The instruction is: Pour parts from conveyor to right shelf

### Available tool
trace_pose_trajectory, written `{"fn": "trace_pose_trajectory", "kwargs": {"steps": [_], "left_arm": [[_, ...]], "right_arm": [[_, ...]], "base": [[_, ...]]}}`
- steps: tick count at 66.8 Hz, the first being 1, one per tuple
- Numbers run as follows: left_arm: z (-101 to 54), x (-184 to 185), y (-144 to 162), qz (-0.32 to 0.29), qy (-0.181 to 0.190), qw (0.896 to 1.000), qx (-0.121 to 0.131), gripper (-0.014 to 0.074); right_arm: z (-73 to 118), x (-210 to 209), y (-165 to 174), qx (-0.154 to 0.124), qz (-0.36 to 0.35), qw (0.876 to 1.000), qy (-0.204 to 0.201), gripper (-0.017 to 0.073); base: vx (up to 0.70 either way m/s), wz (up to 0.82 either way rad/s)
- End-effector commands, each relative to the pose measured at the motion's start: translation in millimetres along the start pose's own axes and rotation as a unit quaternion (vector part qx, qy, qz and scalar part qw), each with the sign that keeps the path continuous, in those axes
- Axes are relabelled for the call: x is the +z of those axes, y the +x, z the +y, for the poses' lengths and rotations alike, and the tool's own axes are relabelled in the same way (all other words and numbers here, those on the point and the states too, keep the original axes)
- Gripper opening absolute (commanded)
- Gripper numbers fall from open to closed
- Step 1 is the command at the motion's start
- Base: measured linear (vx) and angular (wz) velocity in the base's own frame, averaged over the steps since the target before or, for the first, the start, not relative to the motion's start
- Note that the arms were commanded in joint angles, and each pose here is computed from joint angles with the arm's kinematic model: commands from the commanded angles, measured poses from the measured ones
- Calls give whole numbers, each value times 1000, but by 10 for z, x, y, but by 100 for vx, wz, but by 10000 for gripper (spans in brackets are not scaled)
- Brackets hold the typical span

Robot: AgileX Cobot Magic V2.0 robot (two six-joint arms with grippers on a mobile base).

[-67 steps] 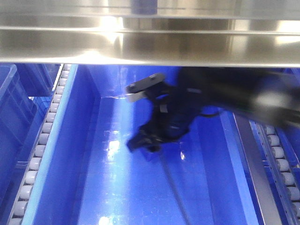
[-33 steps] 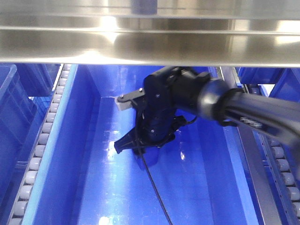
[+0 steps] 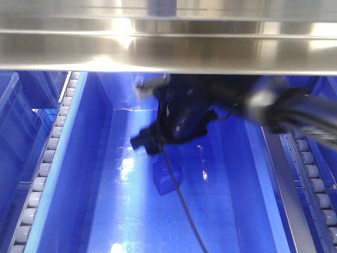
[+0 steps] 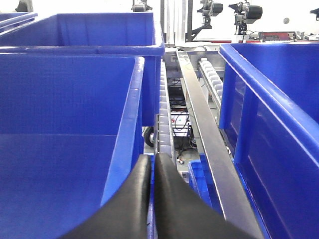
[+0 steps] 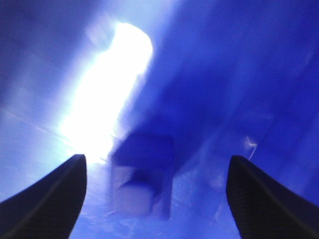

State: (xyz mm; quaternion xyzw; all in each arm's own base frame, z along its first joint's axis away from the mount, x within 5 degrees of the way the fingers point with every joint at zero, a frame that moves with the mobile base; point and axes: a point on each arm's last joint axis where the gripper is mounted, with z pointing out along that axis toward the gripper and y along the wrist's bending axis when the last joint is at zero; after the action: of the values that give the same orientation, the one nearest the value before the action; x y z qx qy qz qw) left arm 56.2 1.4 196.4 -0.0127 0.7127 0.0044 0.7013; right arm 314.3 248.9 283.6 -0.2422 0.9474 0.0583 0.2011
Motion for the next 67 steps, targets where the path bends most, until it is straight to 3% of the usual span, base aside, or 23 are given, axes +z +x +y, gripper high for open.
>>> {"fn": "trace_pose_trajectory", "kwargs": {"steps": [1,9,20,40,53,67], "left_arm": [[-6,-21,-136,-50,5,999,-7,-6],[-6,-21,-136,-50,5,999,-7,-6],[-6,-21,-136,-50,5,999,-7,-6],[-6,-21,-136,-50,5,999,-7,-6],[-6,-21,-136,-50,5,999,-7,-6],[-6,-21,-136,-50,5,999,-7,-6]], "right_arm": [[-24,-426,-86,-4,-75,997,-2,560],[-77,-457,28,-5,-97,995,11,560],[-127,-535,340,-3,-142,990,0,560],[-240,-900,1061,-10,-259,965,-35,560],[-332,-1106,1509,-5,-287,957,-40,560],[-432,-1377,1976,5,-353,934,-50,560]], "base": [[0,0],[0,0],[0,0],[0,0],[0,0],[0,0]]}}
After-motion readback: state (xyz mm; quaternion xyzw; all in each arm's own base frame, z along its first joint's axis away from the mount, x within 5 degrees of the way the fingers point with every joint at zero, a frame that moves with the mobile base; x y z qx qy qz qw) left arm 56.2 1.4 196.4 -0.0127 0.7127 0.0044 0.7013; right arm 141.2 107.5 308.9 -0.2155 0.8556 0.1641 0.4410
